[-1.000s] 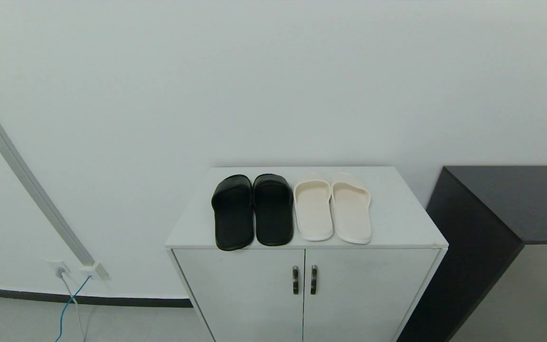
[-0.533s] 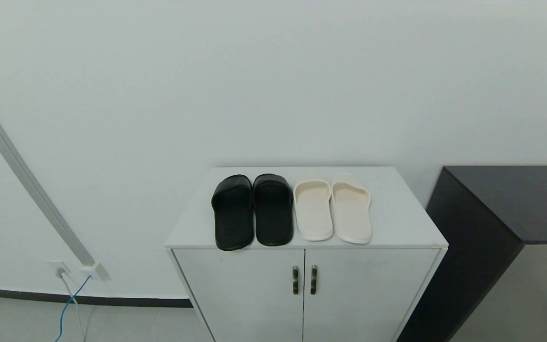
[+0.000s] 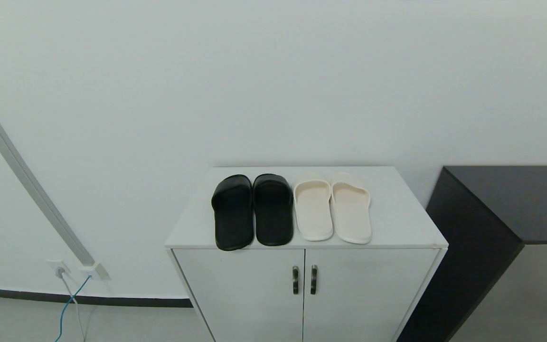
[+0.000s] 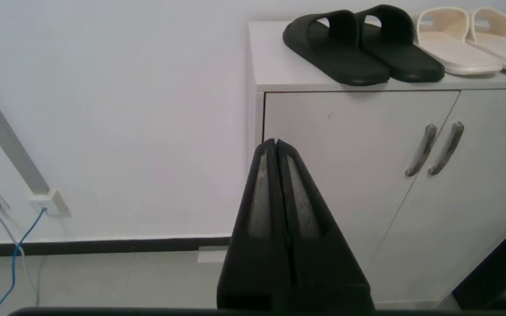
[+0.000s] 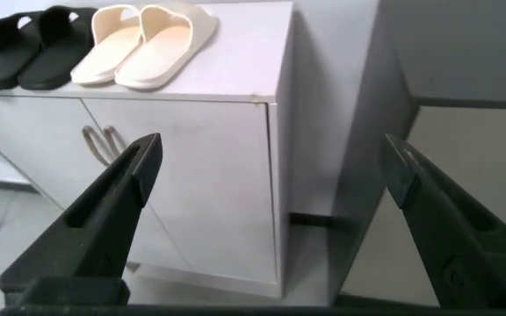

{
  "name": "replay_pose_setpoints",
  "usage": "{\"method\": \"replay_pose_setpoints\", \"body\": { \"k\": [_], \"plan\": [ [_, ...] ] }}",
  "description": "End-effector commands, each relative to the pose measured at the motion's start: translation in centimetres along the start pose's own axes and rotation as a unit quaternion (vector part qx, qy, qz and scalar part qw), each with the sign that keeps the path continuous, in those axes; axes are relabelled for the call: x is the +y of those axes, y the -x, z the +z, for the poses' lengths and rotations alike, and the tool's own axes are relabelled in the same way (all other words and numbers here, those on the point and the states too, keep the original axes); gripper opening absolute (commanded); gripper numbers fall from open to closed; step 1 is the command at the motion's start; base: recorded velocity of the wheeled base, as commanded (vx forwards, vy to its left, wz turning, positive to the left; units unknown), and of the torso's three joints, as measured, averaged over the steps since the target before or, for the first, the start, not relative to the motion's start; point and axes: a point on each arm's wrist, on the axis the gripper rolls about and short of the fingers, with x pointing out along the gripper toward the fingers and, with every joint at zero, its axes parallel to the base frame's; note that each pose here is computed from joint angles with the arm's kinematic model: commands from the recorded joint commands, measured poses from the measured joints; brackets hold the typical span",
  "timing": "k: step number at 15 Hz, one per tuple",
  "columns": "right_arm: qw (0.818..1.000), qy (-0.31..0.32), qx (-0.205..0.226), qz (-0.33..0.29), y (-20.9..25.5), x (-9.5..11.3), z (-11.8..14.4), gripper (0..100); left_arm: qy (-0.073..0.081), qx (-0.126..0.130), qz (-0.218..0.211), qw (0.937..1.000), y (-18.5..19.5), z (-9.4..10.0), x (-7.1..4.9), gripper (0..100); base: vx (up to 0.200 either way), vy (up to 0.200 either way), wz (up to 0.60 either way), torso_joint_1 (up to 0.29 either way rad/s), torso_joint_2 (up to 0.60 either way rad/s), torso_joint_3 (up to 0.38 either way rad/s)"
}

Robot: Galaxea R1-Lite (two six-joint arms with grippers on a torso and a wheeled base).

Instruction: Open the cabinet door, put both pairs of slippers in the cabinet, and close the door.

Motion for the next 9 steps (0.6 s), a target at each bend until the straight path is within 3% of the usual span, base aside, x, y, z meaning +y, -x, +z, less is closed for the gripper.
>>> {"method": "replay_pose_setpoints", "body": {
  "k": [1,7,9],
  "plan": [
    [0.997,-0.011,0.065,0.040,-4.1,0.1,1.4,100,0.000,0.001,0.000,1.0000,0.0,0.0,0.0,0,0.000,0.000,0.00,0.000,0.00,0.000],
    [0.992,-0.003,0.099,0.078,-8.0,1.2,3.0,100,0.000,0.001,0.000,1.0000,0.0,0.0,0.0,0,0.000,0.000,0.00,0.000,0.00,0.000],
    [0.990,-0.009,0.108,0.089,-9.5,2.6,3.6,100,0.000,0.001,0.000,1.0000,0.0,0.0,0.0,0,0.000,0.000,0.00,0.000,0.00,0.000]
  ]
}}
